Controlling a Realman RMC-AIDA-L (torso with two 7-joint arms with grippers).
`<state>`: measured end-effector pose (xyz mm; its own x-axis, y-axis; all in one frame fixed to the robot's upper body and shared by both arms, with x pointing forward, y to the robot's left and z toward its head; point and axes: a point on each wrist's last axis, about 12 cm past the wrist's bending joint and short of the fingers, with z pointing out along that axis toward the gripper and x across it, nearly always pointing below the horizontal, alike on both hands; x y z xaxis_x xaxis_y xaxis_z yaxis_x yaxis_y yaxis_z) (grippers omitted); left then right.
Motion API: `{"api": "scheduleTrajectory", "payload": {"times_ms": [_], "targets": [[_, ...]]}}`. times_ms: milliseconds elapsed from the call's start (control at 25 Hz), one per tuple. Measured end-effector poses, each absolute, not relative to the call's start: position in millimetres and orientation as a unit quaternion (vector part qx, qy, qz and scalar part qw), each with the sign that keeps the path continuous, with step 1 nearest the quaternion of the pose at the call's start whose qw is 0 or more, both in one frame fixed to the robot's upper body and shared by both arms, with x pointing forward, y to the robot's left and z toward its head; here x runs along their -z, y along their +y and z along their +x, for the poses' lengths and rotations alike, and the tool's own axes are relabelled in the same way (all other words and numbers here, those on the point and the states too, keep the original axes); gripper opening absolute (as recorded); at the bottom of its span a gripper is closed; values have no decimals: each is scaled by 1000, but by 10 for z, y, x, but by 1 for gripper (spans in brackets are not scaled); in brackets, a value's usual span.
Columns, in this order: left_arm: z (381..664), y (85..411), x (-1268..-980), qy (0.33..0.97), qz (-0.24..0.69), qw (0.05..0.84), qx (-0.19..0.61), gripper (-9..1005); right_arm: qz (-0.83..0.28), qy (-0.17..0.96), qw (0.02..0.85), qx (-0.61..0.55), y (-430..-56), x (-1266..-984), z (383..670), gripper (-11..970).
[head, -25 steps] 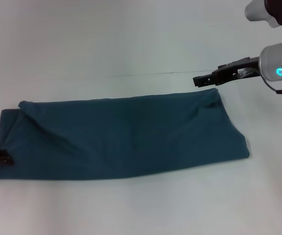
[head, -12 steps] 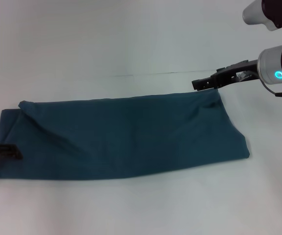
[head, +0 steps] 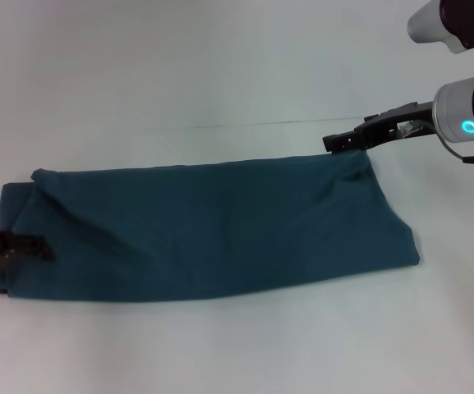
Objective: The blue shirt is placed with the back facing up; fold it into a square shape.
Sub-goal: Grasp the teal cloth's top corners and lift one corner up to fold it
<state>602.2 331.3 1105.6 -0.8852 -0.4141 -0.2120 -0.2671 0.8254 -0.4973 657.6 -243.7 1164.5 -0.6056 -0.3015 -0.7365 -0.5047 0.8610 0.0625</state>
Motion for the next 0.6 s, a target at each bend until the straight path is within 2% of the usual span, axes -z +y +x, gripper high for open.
{"api": "scheduleTrajectory", "payload": {"times_ms": [200,600], "targets": [[6048,3235,-11067,948,-140,159,236,890,-224,887,381,-133,-2456,-11634,6567,925],[6065,3183,-11076,950,-121,160,240,725,-218,888,382,-132,-2498,-11636,6548,920]]}}
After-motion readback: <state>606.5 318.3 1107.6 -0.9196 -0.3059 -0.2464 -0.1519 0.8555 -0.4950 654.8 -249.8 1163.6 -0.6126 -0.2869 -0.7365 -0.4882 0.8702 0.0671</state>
